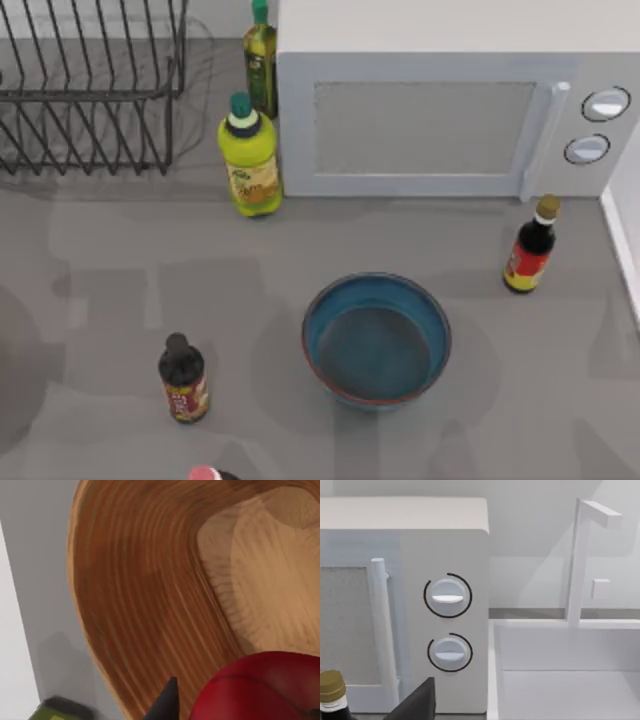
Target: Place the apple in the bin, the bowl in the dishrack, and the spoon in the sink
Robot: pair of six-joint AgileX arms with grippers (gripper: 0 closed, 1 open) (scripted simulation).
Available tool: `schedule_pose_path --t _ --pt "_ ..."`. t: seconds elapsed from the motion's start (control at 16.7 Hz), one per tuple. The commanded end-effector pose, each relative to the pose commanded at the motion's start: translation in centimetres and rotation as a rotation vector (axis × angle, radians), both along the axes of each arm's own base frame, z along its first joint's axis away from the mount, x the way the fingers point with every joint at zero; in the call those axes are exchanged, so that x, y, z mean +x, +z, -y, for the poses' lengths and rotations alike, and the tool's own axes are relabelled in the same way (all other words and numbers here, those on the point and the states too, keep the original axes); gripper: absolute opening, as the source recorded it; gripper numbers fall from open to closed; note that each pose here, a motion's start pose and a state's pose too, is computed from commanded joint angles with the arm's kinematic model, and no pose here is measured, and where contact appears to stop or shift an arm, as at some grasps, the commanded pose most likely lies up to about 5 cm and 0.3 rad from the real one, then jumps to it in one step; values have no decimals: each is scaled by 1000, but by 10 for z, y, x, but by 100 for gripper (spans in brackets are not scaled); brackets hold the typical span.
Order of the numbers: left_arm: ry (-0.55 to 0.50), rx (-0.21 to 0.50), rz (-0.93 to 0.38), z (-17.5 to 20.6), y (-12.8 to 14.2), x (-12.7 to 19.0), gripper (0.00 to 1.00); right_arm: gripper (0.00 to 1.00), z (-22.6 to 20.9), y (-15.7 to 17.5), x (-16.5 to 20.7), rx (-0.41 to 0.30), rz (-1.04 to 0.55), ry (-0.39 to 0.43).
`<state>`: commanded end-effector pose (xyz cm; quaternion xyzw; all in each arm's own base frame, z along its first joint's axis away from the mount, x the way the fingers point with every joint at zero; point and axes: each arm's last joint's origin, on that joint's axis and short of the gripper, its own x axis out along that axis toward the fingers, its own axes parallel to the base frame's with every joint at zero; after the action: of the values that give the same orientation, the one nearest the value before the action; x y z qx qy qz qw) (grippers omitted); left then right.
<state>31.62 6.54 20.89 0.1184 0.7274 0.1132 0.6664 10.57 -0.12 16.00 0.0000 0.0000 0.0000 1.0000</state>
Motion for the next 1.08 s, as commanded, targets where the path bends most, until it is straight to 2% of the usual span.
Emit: schedule_pose_path --t 0.12,0.36,1.08 --pt "0 -4 -11 -4 -10 -2 0 100 0 0 0 0 0 0" --pt "0 -5 -12 -4 -12 -3 0 100 0 0 0 0 0 0" --pt "0 -5 -12 -4 -12 -3 90 100 0 0 0 0 0 0"
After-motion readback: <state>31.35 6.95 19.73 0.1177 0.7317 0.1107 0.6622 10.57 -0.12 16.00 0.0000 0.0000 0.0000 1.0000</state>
